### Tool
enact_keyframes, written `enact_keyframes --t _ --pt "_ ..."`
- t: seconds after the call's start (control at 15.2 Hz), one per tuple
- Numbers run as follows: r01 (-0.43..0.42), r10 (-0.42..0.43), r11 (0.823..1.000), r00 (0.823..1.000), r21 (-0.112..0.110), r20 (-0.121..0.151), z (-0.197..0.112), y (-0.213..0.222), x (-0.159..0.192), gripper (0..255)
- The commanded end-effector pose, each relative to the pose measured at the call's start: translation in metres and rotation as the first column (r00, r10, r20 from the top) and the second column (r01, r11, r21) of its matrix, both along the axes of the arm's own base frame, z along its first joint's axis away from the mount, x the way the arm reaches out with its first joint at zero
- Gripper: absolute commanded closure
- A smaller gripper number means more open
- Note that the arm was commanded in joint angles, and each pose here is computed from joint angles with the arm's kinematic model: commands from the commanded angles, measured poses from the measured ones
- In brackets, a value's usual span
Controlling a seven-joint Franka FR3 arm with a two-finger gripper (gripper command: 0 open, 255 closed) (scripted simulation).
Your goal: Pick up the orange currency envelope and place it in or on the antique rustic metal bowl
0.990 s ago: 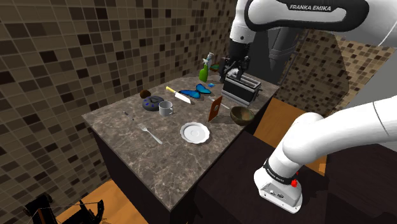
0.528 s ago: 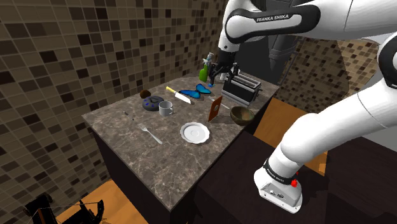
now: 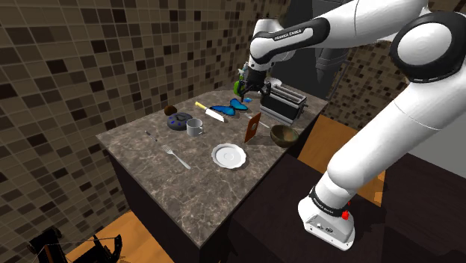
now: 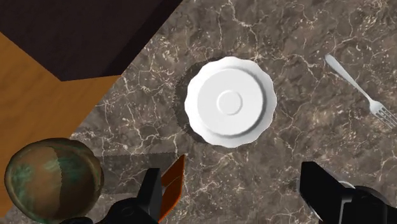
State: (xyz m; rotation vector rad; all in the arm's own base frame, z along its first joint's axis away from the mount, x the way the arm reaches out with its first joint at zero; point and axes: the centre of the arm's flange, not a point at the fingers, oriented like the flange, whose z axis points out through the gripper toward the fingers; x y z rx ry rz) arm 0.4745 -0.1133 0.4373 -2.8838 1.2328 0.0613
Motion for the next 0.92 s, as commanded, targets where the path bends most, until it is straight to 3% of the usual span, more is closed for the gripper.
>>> enact_keyframes --t 0.0,0.4,0.59,0.86 --pt "0.064 -0.064 0.998 0.998 -0.003 -0.001 -0.015 -0.016 0.009 0" --pt "0.248 -0.248 0.969 0.969 -0.012 -0.006 -0.063 -0.071 0.038 0" --pt "0.337 -0.337 0.941 0.941 -0.017 -0.008 -0.087 -0.101 0.049 0" --pt "0.451 -0.451 0.892 0.892 -0.023 -0.01 -0.118 -0.142 0.058 0"
